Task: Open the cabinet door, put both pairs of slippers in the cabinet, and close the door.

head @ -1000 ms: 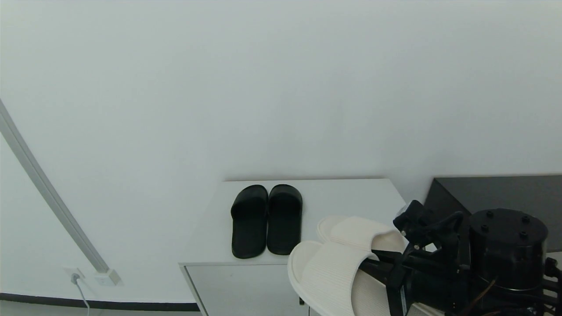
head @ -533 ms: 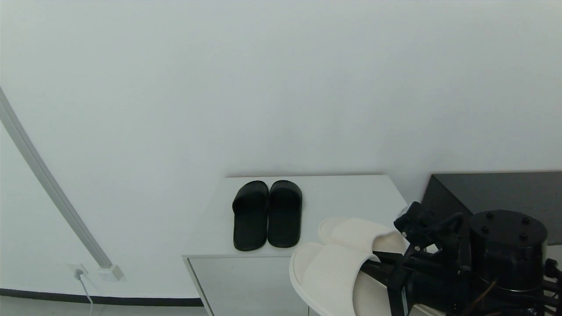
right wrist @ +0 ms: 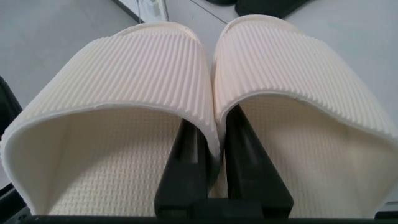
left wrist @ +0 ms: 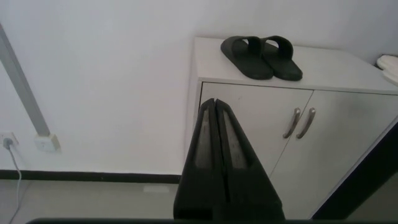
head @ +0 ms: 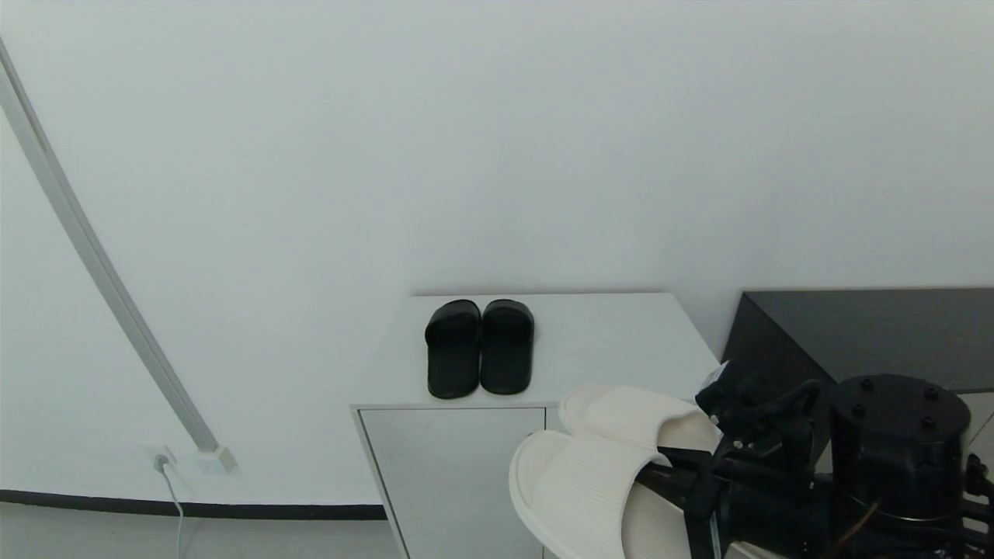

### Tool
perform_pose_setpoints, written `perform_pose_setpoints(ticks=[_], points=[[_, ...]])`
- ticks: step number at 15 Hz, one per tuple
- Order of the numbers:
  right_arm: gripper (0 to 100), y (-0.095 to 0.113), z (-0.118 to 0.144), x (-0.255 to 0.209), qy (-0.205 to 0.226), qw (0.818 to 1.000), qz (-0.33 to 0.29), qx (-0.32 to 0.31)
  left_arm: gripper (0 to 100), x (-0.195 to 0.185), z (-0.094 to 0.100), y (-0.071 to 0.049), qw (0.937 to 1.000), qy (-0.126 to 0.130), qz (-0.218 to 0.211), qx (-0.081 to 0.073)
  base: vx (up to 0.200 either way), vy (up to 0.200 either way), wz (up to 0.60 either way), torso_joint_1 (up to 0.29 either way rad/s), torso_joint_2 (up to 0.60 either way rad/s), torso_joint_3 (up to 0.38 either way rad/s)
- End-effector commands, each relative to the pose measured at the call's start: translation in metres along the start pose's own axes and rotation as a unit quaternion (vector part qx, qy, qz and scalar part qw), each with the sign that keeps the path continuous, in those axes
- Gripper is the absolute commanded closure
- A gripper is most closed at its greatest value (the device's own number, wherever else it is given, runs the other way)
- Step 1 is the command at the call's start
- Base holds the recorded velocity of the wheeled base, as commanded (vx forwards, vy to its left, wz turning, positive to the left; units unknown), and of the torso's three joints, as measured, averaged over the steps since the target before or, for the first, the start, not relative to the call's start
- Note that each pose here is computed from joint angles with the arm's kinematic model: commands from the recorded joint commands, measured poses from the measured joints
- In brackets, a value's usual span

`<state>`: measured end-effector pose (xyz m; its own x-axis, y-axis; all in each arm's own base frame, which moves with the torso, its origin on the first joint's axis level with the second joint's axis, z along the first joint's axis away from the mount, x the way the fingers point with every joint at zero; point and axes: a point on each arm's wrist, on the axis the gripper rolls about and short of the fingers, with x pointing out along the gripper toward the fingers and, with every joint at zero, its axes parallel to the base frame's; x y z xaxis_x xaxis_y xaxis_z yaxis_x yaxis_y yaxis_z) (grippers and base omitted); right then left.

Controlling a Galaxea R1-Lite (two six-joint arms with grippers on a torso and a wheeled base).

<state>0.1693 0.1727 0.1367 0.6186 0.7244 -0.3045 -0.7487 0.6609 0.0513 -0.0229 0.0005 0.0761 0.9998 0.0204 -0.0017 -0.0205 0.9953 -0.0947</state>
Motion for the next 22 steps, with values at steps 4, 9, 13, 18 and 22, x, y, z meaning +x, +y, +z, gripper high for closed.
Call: perform_pose_setpoints(ticks=[4,9,13,18,22], points=[[100,0.001,-0.002,0.001,0.004,1.0,0.001,0.0,100,0.0,0.0,0.0,1.0,0.0,0.001,0.0,0.0,0.0,0.0,0.0,0.0,0.0],[100,0.004,-0.007,-0.001,0.013,1.0,0.008,-0.003,100,0.0,0.0,0.0,1.0,0.0,0.001,0.0,0.0,0.0,0.0,0.0,0.0,0.0],[100,0.004,-0.009,0.0,0.017,1.0,0.01,-0.006,100,0.0,0.0,0.0,1.0,0.0,0.002,0.001,0.0,0.0,0.0,-0.122,0.26,0.144],[100,0.004,-0.011,-0.001,0.017,1.0,0.006,-0.005,0,0.0,0.0,0.0,1.0,0.001,0.001,0.001,0.0,0.0,0.0,-0.162,0.36,0.198],[100,0.004,-0.014,-0.002,0.022,1.0,0.007,-0.009,0,0.0,0.0,0.0,1.0,0.0,0.001,0.001,0.0,0.0,0.0,-0.174,0.4,0.226]])
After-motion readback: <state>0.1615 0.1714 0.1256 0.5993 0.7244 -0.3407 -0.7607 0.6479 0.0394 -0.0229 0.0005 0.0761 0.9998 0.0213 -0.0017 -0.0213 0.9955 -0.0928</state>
